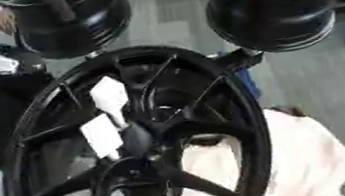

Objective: Pull the pin out of the wheel hub.

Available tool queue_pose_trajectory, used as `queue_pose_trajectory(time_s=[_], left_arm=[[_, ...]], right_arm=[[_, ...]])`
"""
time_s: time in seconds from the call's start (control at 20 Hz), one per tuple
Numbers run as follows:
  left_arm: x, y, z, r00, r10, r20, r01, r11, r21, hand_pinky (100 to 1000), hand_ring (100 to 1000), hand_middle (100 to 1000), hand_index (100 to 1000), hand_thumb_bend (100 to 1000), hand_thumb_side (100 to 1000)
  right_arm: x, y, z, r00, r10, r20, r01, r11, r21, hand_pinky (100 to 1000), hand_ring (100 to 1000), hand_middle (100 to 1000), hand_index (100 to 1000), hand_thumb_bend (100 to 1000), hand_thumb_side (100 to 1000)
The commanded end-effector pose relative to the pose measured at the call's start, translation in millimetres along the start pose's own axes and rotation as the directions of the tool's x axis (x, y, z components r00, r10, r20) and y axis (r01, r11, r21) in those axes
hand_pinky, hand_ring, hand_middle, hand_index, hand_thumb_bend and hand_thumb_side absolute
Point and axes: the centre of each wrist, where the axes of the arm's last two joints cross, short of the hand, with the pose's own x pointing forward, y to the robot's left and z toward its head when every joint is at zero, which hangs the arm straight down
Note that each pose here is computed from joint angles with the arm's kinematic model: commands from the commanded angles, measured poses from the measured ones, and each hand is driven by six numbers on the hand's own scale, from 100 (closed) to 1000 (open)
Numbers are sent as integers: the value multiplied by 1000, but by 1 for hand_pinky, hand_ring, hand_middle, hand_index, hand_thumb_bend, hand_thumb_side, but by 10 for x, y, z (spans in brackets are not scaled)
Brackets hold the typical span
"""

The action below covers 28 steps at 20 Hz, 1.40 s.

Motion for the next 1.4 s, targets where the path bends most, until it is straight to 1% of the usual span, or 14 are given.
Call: queue_pose_trajectory(time_s=[0.05, 0.25, 0.4, 0.5, 0.75, 1.1, 1.15, 1.4], left_arm=[[41, 143, 128, 999, -53, -4, 53, 999, 7, 843, 801, 729, 862, 300, 404], [68, 202, 195, 998, -56, -2, 56, 998, 36, 844, 799, 724, 854, 260, 350], [85, 226, 226, 999, -53, -3, 53, 997, 48, 844, 800, 726, 860, 281, 370], [77, 203, 202, 999, -48, -4, 48, 998, 40, 845, 806, 734, 869, 297, 394], [27, 108, 58, 999, -43, 4, 43, 999, -5, 851, 828, 766, 891, 337, 436], [-129, -57, -157, 999, -43, -13, 42, 996, -77, 851, 833, 773, 893, 376, 436], [-150, -69, -178, 999, -49, -18, 47, 995, -84, 852, 835, 775, 893, 396, 428], [-285, -202, -297, 997, -64, -39, 58, 989, -133, 850, 834, 773, 890, 411, 440]], right_arm=[[101, -60, -82, 999, 18, 43, -18, 1000, -3, 788, 679, 592, 757, 100, 730], [96, -59, -81, 999, 16, 41, -16, 1000, -3, 788, 680, 592, 757, 100, 730], [98, -60, -82, 999, 16, 42, -16, 1000, -3, 788, 680, 592, 757, 100, 729], [96, -56, -79, 999, 15, 41, -14, 1000, -2, 788, 680, 592, 757, 100, 730], [94, -53, -78, 999, 11, 40, -11, 1000, -2, 788, 680, 592, 757, 100, 729], [93, -45, -77, 999, 7, 39, -7, 1000, 1, 787, 680, 592, 757, 100, 730], [93, -44, -77, 999, 6, 39, -6, 1000, 1, 787, 679, 592, 757, 100, 730], [93, -38, -75, 999, 1, 39, -1, 1000, 1, 787, 679, 592, 757, 100, 730]])
